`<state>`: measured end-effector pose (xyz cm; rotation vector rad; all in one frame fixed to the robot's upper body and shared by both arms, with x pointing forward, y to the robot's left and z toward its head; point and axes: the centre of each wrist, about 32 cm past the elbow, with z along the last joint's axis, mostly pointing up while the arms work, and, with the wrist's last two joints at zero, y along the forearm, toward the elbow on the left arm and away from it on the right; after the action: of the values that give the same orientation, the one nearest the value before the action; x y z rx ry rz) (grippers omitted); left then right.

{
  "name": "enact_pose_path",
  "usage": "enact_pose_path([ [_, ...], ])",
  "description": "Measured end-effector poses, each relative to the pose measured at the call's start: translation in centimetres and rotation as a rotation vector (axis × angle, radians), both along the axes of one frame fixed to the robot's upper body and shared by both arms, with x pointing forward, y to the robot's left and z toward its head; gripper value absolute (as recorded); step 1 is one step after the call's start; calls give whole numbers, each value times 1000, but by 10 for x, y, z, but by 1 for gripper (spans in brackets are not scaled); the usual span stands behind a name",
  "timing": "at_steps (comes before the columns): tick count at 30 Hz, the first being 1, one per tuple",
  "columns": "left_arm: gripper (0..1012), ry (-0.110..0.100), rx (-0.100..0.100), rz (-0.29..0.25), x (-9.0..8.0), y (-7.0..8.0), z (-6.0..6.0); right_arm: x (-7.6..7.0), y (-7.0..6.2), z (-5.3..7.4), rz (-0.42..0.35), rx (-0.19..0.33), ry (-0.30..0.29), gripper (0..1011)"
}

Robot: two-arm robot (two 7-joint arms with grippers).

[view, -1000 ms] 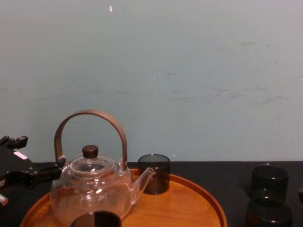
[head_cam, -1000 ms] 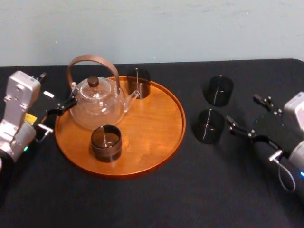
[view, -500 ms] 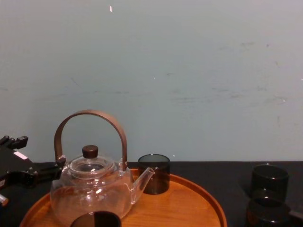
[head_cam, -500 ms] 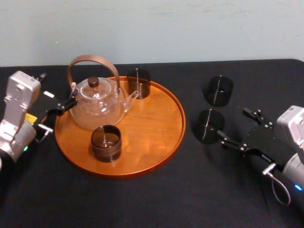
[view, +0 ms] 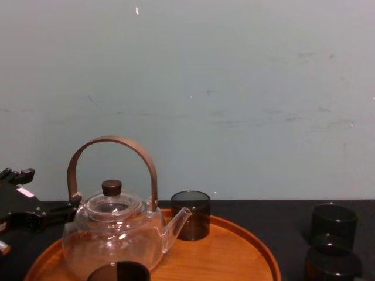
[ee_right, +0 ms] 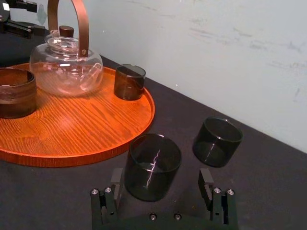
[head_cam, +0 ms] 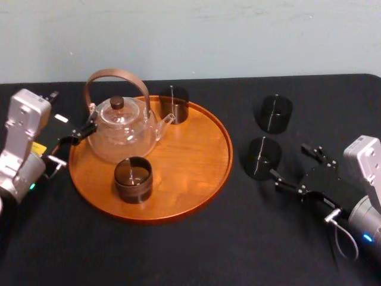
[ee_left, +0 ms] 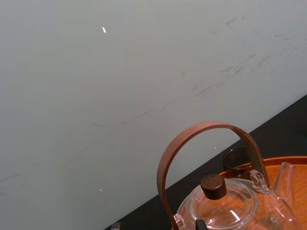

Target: Pick up the glass from the table and place it on the tray.

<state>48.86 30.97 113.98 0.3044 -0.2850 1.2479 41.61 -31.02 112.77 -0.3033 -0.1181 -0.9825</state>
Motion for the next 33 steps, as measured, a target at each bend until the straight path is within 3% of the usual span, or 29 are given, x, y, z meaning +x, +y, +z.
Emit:
enact_pose_path([
  [14, 1010, 0, 0, 0, 0, 0, 0, 7, 1, -11, 9, 28, 29, 1002],
  [33, 1009, 0, 0, 0, 0, 0, 0, 31, 2, -21, 16, 44, 55, 1002],
])
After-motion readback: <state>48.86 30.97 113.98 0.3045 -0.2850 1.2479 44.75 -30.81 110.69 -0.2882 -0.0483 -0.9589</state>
